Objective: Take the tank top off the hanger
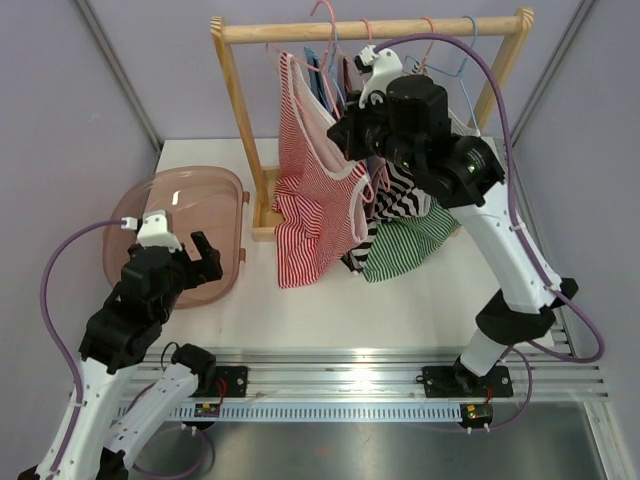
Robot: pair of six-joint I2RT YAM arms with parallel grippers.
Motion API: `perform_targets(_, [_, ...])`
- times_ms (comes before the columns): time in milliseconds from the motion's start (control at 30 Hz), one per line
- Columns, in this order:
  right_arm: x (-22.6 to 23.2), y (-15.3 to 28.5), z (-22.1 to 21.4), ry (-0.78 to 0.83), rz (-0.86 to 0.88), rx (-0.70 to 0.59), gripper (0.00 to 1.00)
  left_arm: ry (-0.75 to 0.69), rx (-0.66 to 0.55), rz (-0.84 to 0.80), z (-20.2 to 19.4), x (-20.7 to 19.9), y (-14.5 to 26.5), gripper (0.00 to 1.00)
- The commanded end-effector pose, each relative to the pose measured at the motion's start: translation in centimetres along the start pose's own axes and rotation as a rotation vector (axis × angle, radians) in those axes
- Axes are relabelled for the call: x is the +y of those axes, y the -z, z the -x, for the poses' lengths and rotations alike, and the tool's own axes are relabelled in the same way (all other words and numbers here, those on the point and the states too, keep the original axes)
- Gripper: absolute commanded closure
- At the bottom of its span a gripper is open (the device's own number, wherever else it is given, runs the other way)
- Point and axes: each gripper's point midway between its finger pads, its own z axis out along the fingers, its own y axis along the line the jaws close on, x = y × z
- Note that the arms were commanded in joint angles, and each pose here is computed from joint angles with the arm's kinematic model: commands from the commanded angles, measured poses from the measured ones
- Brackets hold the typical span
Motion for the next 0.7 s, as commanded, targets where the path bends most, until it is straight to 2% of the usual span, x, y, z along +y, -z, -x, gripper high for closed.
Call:
perform_targets(0, [2.6, 3.7, 1.2, -0.048, 0.146, -0.049, 1.0, -0.013, -0.065, -0.083, 2.1, -1.5, 0.6, 0.01])
perform_targets(67, [2.6, 4.0, -1.1, -0.057, 0.161, 0.009, 1.0, -0.03, -0.071, -0.119, 2.5, -2.2, 0.8, 0.01])
perform_targets(133, [2.9, 6.2, -1.2, -0.066, 0.198, 0.003, 1.0, -0.05, -0.077, -0.144, 3.1, -2.7, 0.9, 0.01])
perform_targets(167, [2.7, 6.1, -3.0, -0.071, 0.201, 0.045, 1.0, -0.062, -0.082, -0.155, 3.4, -3.0, 1.0, 0.01])
perform_targets(200, [2.7, 7.8, -2.5, -0.077, 0.215, 0.017, 1.0, -0.065, -0.077, -0.162, 3.6, -3.3, 0.8, 0.01])
perform_targets(267, [2.6, 8.2, -5.1, -0.08, 0.233, 0.075, 1.0, -0.06, -0.094, -0.207, 4.6, -4.4, 1.0, 0.01])
perform_targets(333, [2.6, 10.3, -5.8, -0.088, 0.259, 0.079, 1.0, -0.056, -0.092, -0.266, 5.3, -5.9, 0.9, 0.01])
perform_targets(367, [2.5, 10.3, -8.1, -0.096, 0.265, 0.134, 1.0, -0.048, -0.106, -0.292, 6.1, -6.6, 1.2, 0.01])
perform_targets(400, [2.4, 11.9, -7.9, -0.104, 0.28, 0.11, 1.0, -0.048, -0.099, -0.309, 6.4, -7.2, 0.9, 0.01])
perform_targets(433, [2.0, 11.8, -10.3, -0.116, 0.268, 0.159, 1.0, -0.044, -0.104, -0.351, 6.8, -8.0, 1.1, 0.01])
perform_targets(500, [1.8, 13.9, -10.9, -0.13, 0.29, 0.138, 1.0, -0.036, -0.112, -0.405, 7.6, -9.3, 1.4, 0.01])
perform_targets(533, [1.4, 13.9, -12.8, -0.141, 0.281, 0.176, 1.0, -0.033, -0.12, -0.421, 8.1, -9.9, 1.3, 0.01])
perform_targets(667, [0.4, 16.6, -15.7, -0.161, 0.277, 0.197, 1.0, -0.015, -0.13, -0.475, 9.0, -11.9, 1.3, 0.01])
